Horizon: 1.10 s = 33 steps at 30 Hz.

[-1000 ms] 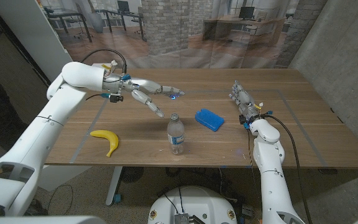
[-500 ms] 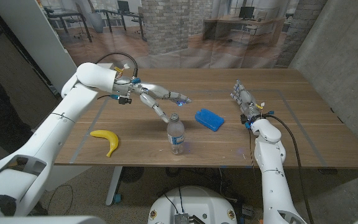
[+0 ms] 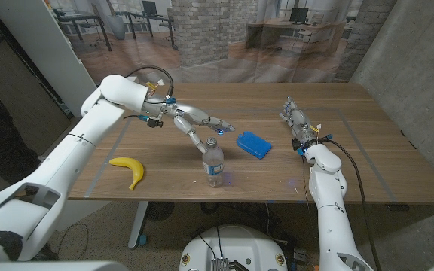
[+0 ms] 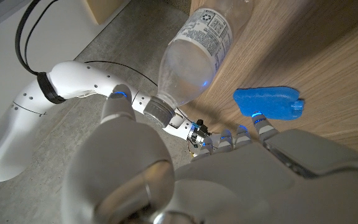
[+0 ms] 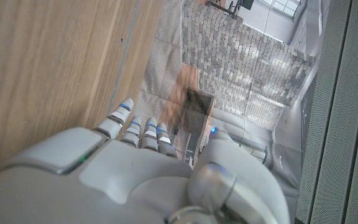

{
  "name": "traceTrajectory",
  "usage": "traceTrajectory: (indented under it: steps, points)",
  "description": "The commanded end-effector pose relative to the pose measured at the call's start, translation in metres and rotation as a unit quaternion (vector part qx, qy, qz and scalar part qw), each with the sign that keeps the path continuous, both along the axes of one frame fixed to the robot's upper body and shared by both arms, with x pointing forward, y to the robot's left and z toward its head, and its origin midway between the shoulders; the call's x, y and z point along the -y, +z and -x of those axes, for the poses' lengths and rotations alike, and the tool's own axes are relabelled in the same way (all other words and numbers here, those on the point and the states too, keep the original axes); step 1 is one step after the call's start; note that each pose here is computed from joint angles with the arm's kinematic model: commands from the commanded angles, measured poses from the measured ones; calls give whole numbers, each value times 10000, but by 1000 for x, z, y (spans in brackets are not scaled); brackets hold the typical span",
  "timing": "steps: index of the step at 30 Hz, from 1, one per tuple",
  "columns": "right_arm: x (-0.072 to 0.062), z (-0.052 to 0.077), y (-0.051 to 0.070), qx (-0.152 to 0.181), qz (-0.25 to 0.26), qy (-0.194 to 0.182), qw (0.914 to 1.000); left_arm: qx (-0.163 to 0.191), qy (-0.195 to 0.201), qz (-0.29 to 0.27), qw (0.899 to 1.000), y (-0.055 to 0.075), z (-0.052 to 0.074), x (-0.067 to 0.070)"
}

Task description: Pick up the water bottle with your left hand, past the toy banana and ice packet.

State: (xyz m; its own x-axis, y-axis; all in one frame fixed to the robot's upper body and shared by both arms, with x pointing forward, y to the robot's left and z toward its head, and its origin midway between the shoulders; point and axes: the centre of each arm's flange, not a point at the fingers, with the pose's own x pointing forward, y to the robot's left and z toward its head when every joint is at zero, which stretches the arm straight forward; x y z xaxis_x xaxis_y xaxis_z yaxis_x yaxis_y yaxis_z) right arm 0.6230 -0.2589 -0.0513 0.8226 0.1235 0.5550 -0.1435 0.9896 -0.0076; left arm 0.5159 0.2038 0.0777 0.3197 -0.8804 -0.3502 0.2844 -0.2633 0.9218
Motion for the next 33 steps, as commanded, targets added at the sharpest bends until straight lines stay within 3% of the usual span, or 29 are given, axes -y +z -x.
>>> traceTrajectory:
  steps: [1, 24, 33]
  points:
    - [2, 1, -1, 35, -13, 22, 10000, 7, 223, -374, 9990, -8, 0, 4]
    - [6, 2, 1, 54, -3, 17, 10000, -252, 313, -300, 9987, -32, -27, 15]
    - [7, 3, 2, 70, -17, -22, 10000, -208, 281, -134, 9993, -33, -31, 19]
